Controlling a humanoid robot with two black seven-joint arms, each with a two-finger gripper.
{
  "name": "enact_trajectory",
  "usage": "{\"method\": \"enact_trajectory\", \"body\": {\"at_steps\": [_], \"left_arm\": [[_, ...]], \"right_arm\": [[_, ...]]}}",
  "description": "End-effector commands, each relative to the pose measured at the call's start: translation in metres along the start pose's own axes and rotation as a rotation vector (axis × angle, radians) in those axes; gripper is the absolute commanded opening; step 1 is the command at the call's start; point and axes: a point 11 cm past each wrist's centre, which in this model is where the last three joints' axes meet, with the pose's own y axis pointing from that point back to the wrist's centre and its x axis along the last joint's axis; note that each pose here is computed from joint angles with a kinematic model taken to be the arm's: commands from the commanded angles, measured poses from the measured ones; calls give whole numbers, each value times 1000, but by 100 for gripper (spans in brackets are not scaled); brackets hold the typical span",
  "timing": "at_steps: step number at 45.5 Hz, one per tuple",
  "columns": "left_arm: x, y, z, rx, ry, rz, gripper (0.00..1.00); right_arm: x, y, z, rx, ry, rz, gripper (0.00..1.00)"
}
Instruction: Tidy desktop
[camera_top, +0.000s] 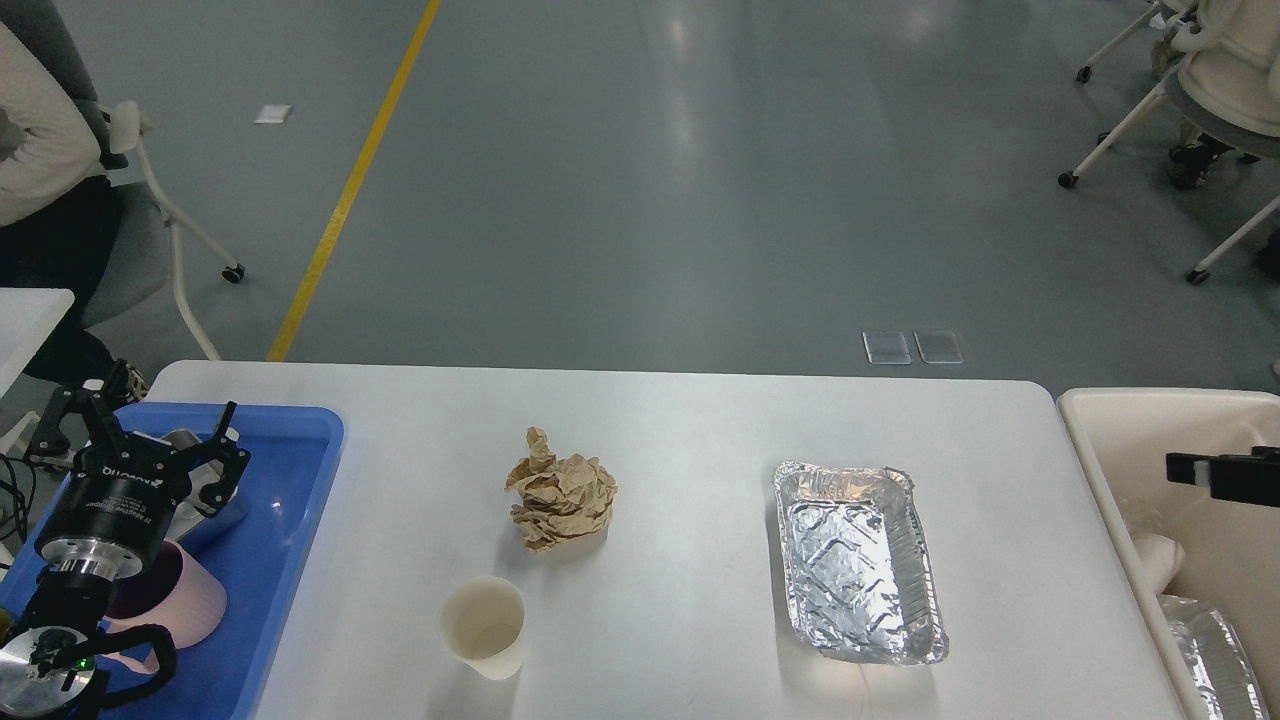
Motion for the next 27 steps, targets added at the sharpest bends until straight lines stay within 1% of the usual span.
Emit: {"method": "enact_trajectory", "body": {"at_steps": [1,6,11,19,22,27], "left_arm": [[2,-10,-11,29,7,-3,97],[3,-13,-18,51,7,0,97],[5,-12,-21,56,13,4,97],[5,-11,-21,58,10,7,97],[6,-11,-21,58,10,8,97],[6,-11,-22,61,13,9,97]], "right_arm": [[8,23,14,-99,48,-11,100],[10,31,17,-127,60,-23,100],[-9,27,22,-129,24,-70,100],[-24,28,25,-133,1,-116,100],[-24,27,29,-142,0,-103,100],[-11,27,25,-126,13,-56,100]]}}
